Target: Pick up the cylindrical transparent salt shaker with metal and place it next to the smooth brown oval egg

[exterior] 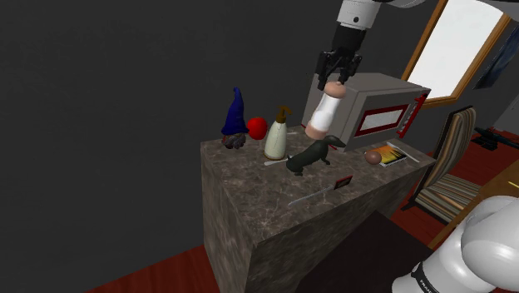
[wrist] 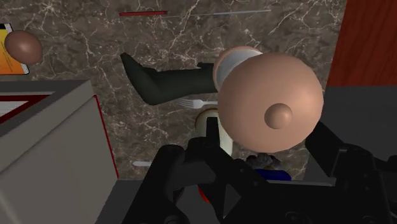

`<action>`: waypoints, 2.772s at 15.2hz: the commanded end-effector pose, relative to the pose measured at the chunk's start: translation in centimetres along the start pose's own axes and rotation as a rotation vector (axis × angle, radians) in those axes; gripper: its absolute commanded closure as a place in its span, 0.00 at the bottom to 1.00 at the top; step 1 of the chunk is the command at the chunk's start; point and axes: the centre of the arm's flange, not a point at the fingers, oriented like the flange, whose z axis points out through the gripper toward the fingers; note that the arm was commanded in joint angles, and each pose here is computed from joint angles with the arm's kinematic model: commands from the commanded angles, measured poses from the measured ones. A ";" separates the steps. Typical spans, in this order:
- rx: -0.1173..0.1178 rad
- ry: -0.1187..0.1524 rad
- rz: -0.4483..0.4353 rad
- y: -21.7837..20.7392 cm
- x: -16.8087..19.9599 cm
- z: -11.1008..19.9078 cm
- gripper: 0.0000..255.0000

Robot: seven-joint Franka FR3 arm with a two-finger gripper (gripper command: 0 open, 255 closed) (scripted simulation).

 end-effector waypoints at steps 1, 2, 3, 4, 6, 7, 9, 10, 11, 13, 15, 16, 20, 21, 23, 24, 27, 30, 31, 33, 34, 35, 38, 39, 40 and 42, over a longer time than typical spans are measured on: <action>0.001 0.000 -0.001 3.0 -0.4 -0.1 1.00; 0.001 0.000 -0.001 4.3 -0.6 -0.2 1.00; 0.001 0.000 -0.001 5.7 -0.7 -0.2 1.00; 0.001 0.000 -0.001 7.0 -0.9 -0.2 1.00; 0.001 0.000 -0.001 9.6 -1.2 -0.3 1.00; 0.001 0.000 -0.001 10.9 -1.3 -0.3 1.00; 0.001 0.000 -0.001 13.5 -1.6 -0.3 1.00; 0.001 0.000 -0.001 14.8 -1.8 -0.4 1.00; 0.001 0.000 -0.001 16.1 -1.9 -0.4 1.00; 0.001 0.000 -0.001 18.8 -2.2 -0.4 1.00; 0.001 0.000 -0.001 21.4 -2.5 -0.5 1.00; 0.001 0.000 -0.001 22.7 -2.7 -0.5 1.00; 0.001 0.000 -0.001 27.9 -3.3 -0.6 1.00; 0.001 0.000 -0.001 29.3 -3.4 -0.6 1.00; 0.001 0.000 -0.001 31.9 -3.8 -0.7 1.00; 0.001 0.000 -0.001 33.2 -3.9 -0.7 1.00; 0.001 0.000 -0.001 37.1 -4.4 -0.8 1.00; 0.001 0.000 -0.001 41.1 -4.8 -0.9 1.00; 0.001 0.000 -0.001 42.4 -5.0 -0.9 1.00; 0.001 0.000 -0.001 45.0 -5.3 -0.9 1.00; 0.001 0.000 -0.001 46.3 -5.4 -1.0 1.00; 0.001 0.000 -0.001 47.6 -5.6 -1.0 1.00; 0.001 0.000 -0.001 51.5 -6.0 -1.1 1.00; 0.001 0.000 -0.001 52.8 -6.2 -1.1 1.00; 0.001 0.000 -0.001 54.2 -6.3 -1.1 1.00; 0.001 0.000 -0.001 56.8 -6.6 -1.2 1.00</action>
